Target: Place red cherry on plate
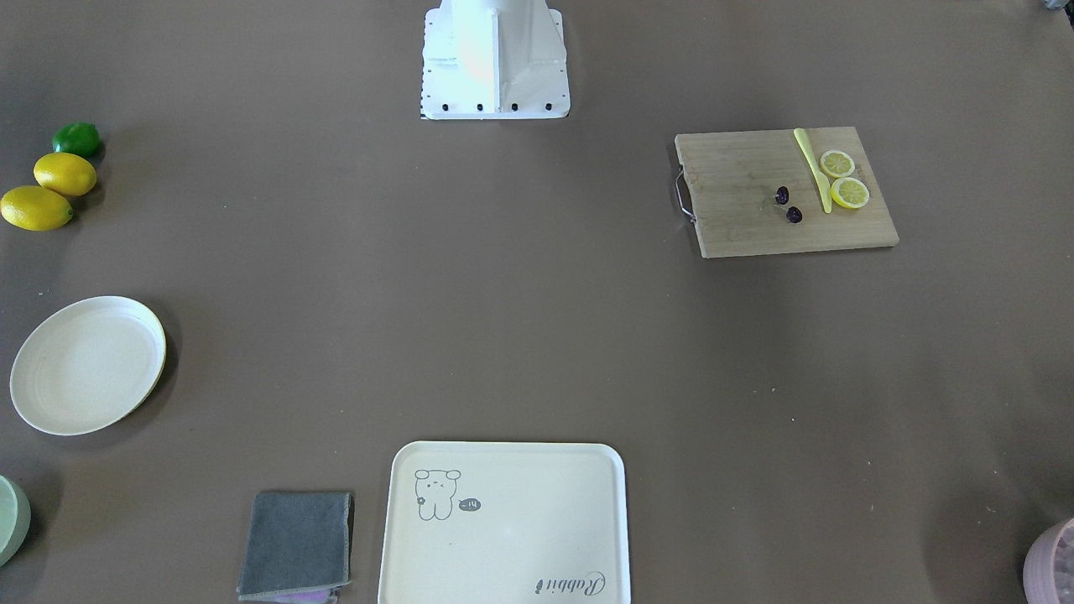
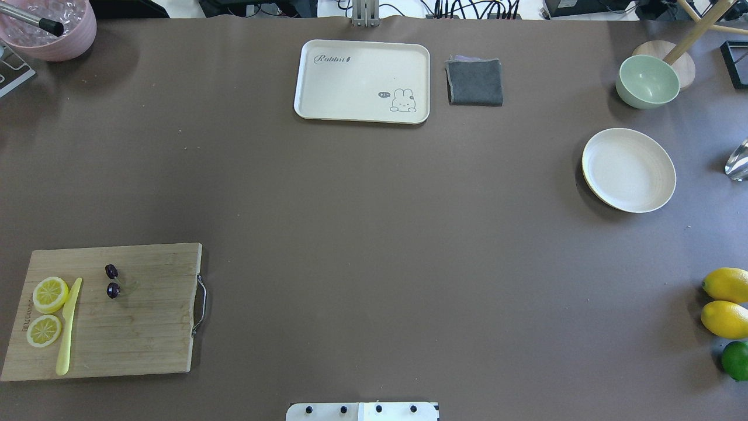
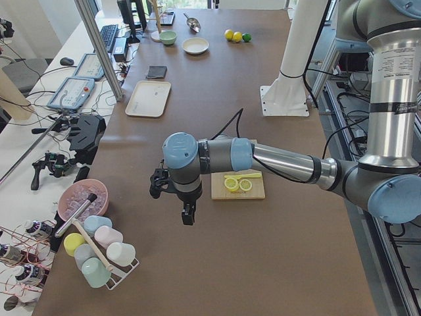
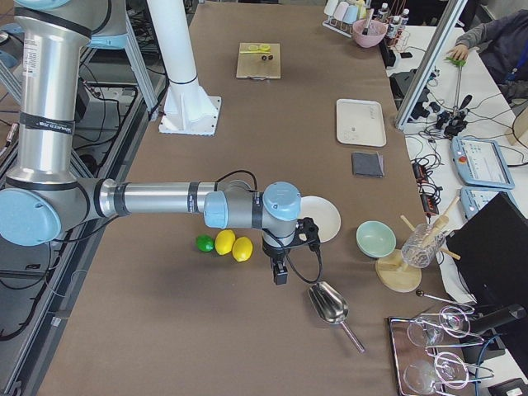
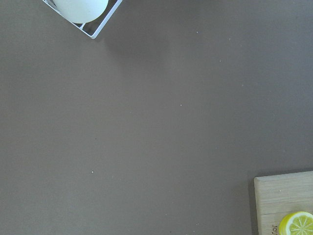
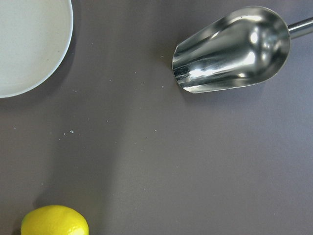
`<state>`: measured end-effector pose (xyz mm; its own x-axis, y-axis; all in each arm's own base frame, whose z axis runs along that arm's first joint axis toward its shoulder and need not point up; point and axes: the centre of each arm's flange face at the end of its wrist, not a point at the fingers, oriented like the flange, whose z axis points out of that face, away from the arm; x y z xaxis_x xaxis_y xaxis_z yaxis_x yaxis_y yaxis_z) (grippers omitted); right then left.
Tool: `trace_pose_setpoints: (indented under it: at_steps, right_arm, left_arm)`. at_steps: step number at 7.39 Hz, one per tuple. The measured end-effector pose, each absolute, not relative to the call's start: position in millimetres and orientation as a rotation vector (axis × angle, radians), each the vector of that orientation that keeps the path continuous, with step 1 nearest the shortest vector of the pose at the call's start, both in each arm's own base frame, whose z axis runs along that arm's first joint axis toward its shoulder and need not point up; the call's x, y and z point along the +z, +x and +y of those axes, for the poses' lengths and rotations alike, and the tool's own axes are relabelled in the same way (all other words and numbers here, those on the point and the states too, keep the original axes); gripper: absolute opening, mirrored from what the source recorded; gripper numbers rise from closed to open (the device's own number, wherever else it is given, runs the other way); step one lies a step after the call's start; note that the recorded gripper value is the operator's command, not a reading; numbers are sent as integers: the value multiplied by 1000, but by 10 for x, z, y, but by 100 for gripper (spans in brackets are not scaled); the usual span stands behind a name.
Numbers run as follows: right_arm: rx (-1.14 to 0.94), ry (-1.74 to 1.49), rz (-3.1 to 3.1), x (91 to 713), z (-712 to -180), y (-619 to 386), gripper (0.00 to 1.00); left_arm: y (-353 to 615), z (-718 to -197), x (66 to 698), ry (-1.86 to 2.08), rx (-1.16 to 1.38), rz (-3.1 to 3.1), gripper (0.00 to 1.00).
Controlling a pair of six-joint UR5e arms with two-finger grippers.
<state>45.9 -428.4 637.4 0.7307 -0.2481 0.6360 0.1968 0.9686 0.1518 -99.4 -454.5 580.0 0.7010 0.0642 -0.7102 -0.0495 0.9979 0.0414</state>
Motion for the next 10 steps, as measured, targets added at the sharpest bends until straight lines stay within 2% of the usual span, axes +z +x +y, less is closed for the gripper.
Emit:
trace_pose_setpoints:
  at_steps: [4,8,10]
  right_arm:
    - [-248,92,-710,6299,-4311,459,100]
    - [-306,403,-694,5659,-4462,547,100]
    - [-173,393,-766,5480,-4562,457,100]
  left_arm:
    - [-1001,-4532,5512,82,90,784,99]
    - [-1058,-4972,4912,401,210,732,99]
    - [-1049,-4912,5022,591,281,707,99]
